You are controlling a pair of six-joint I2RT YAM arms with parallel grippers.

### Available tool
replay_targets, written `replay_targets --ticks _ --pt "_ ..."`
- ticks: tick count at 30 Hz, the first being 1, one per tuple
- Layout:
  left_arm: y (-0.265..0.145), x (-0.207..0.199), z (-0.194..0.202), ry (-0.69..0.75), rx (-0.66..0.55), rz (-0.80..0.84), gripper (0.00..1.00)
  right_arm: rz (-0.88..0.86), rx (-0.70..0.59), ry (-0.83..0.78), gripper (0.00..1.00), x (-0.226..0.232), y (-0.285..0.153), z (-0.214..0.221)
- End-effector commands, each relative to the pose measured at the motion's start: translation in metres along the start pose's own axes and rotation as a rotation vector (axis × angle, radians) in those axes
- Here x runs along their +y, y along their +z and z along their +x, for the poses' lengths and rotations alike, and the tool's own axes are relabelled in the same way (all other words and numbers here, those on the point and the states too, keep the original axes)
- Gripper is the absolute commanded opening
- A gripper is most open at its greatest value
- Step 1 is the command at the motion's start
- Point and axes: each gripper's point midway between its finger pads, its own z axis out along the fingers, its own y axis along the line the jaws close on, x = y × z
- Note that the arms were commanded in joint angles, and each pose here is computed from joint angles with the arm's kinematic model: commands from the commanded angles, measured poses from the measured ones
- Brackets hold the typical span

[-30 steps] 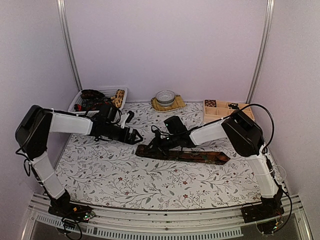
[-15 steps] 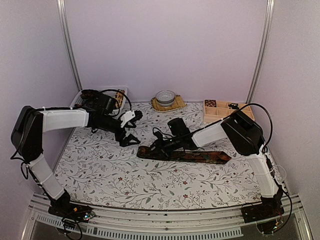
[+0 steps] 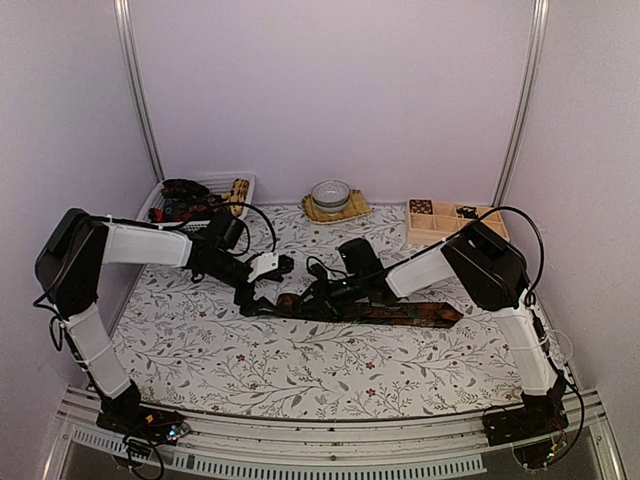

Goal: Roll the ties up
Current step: Roll the tie at the center of the board.

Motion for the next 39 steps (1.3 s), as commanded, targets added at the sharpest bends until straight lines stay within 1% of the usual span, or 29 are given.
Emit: replay_targets --ticks 1,3,5,9,12,15,18,21,22,24,26,27,28,29,30,33,35,36,39 --pt "0.018 -0.002 0.006 0.082 0.048 -0.002 0.93 0.195 0.079 0.193 0.18 -0.089 0.002 0.037" --pt "0.027 -0.004 0.015 0.115 0.103 -0.008 0.92 0.184 0.091 0.194 0.18 -0.087 0.001 0.039" --pt "0.034 -0.007 0.019 0.133 0.133 -0.008 0.91 0.171 0.106 0.193 0.18 -0.084 0.001 0.042" --pt "0.042 -0.012 0.010 0.178 0.128 -0.001 0.89 0.153 0.134 0.181 0.17 -0.078 -0.002 0.048" --pt "0.053 -0.014 0.011 0.195 0.172 0.006 0.84 0.146 0.144 0.173 0.17 -0.074 -0.005 0.051" --pt "0.061 -0.012 0.010 0.178 0.192 0.008 0.76 0.145 0.145 0.164 0.17 -0.072 -0.010 0.053" --pt "0.069 -0.023 0.013 0.192 0.223 0.023 0.69 0.145 0.147 0.158 0.17 -0.074 -0.014 0.056" --pt "0.073 -0.031 0.019 0.194 0.253 0.029 0.60 0.141 0.146 0.165 0.17 -0.076 -0.017 0.058" --pt "0.073 -0.031 0.019 0.189 0.259 0.026 0.58 0.140 0.144 0.167 0.18 -0.076 -0.018 0.057" --pt "0.073 -0.034 0.021 0.189 0.276 0.021 0.49 0.137 0.141 0.164 0.19 -0.075 -0.019 0.057" --pt "0.074 -0.035 0.022 0.196 0.295 0.017 0.35 0.134 0.141 0.162 0.25 -0.075 -0.019 0.056" --pt "0.074 -0.036 0.022 0.196 0.301 0.018 0.33 0.132 0.140 0.158 0.27 -0.074 -0.019 0.056" --pt "0.074 -0.036 0.022 0.194 0.302 0.019 0.33 0.131 0.136 0.158 0.29 -0.074 -0.019 0.055" --pt "0.074 -0.037 0.022 0.190 0.304 0.025 0.33 0.107 0.123 0.128 0.32 -0.057 -0.023 0.050" --pt "0.074 -0.038 0.023 0.187 0.305 0.030 0.33 0.097 0.119 0.116 0.34 -0.052 -0.023 0.048" --pt "0.074 -0.042 0.023 0.187 0.306 0.045 0.34 0.074 0.104 0.102 0.35 -0.044 -0.025 0.045" --pt "0.074 -0.044 0.022 0.186 0.302 0.053 0.37 0.070 0.099 0.102 0.35 -0.042 -0.025 0.043" --pt "0.074 -0.044 0.022 0.184 0.301 0.056 0.39 0.070 0.098 0.101 0.34 -0.042 -0.024 0.043" --pt "0.073 -0.043 0.018 0.168 0.302 0.056 0.51 0.082 0.102 0.106 0.23 -0.048 -0.022 0.043"
